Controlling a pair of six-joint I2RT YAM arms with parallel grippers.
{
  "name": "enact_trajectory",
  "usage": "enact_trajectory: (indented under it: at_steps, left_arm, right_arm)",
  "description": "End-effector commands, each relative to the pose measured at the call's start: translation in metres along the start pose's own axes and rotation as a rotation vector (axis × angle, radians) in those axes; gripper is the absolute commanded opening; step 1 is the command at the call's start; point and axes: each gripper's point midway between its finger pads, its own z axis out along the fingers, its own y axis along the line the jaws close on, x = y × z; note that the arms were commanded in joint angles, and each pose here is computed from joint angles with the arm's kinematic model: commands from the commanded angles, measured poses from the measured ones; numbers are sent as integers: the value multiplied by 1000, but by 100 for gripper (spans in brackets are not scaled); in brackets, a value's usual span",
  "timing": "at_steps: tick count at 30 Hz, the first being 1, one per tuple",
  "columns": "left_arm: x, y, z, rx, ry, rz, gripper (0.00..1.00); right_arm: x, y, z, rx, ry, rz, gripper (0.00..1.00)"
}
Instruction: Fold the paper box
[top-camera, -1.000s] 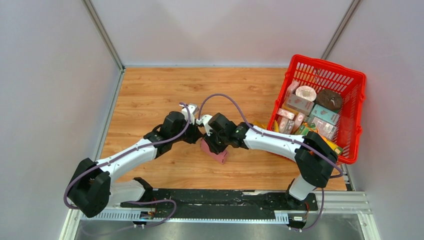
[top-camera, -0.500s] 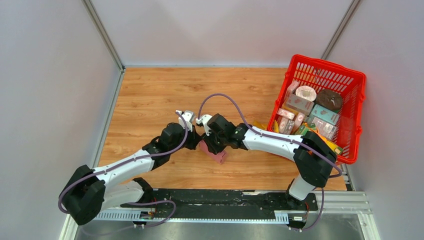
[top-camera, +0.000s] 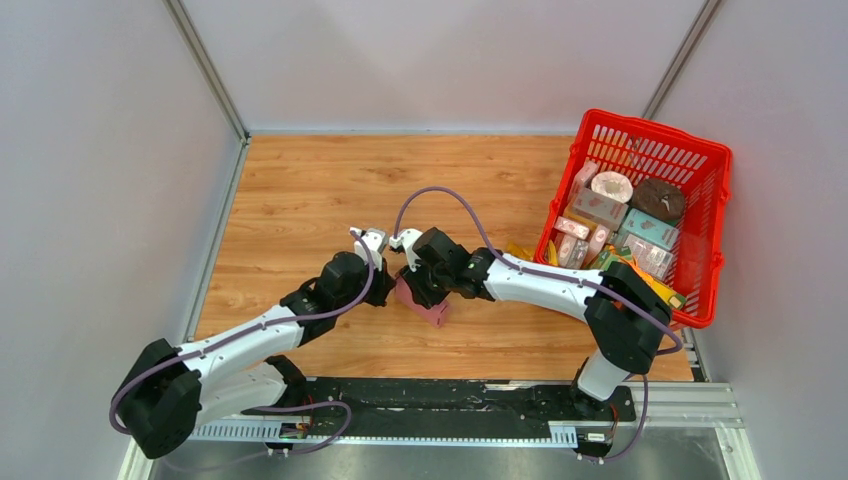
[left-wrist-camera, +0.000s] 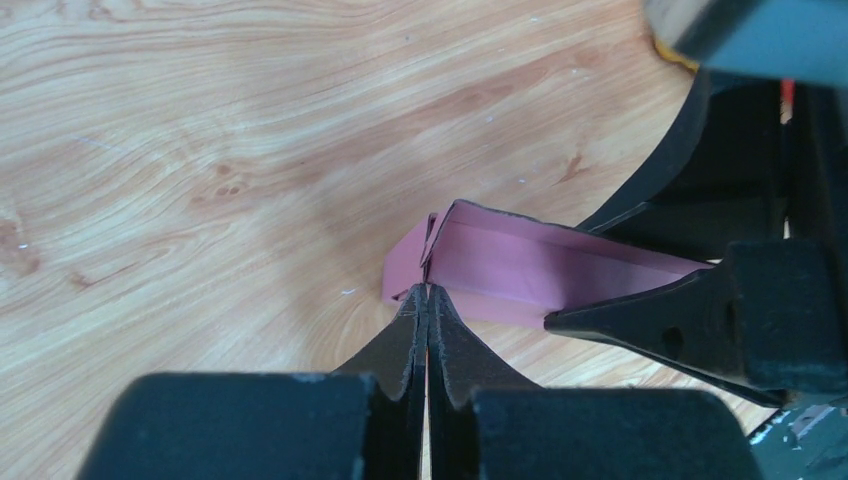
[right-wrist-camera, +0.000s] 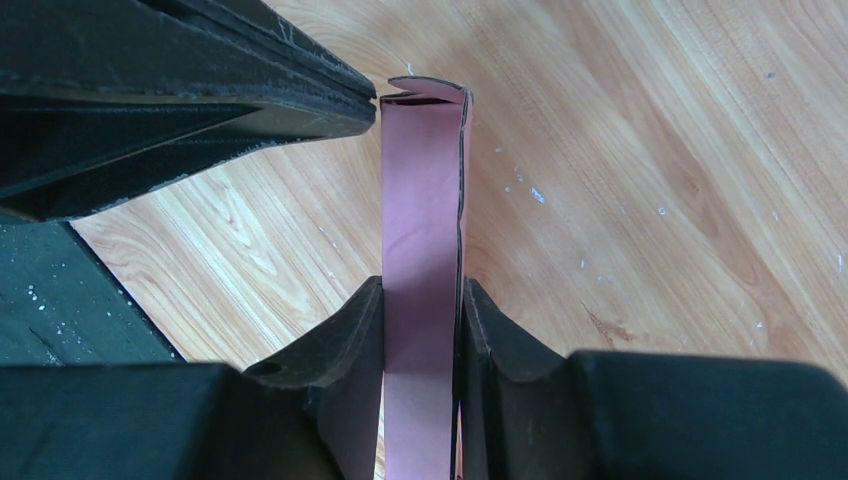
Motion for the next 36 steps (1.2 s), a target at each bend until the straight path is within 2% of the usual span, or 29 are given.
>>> enact_trajectory:
  at_steps: [1,6,8,9,10,13,15,16,18,25,28,36]
  left_arm:
    - [-3,7,-5,-23,-9,80,0]
    - [-7,7,-7,-29,-17,95,0]
    - [-4,6,-11,-29,23,90,0]
    - [-14,4,-13,-38,12,61,3]
    - [-15,3,-15,-38,16,51,17]
    - [-28,-1,-14,-1,-24,-8,39]
    - [-33,9,-12,-18,-40,-73,42]
    - [-38,2,-11,36,-55,-91,43]
    - [-39,7,-7,44,-55,-132,43]
    - [-47,-15,-1,173,-62,-125,36]
    - [-43,-13,1,169,-44,-114,33]
    - [-39,-1,5,114,-42,-74,31]
  right_arm:
    - [2,-2,9,-7,-11,-15,11]
    - [3,2,11,-40,-8,-28,11]
    - [3,2,12,-39,-7,-35,10]
    - [5,2,12,-40,-1,-38,9]
    - [5,1,11,-40,-1,-43,9]
    - [4,1,12,-42,-2,-51,9]
    - [4,4,11,-54,-3,-58,9]
    - [4,4,11,-57,-2,-57,9]
    - [4,6,10,-67,-5,-60,9]
    - [6,9,11,-85,-6,-64,9]
    - [3,9,10,-89,-10,-65,8]
    - [5,11,9,-96,-11,-64,8]
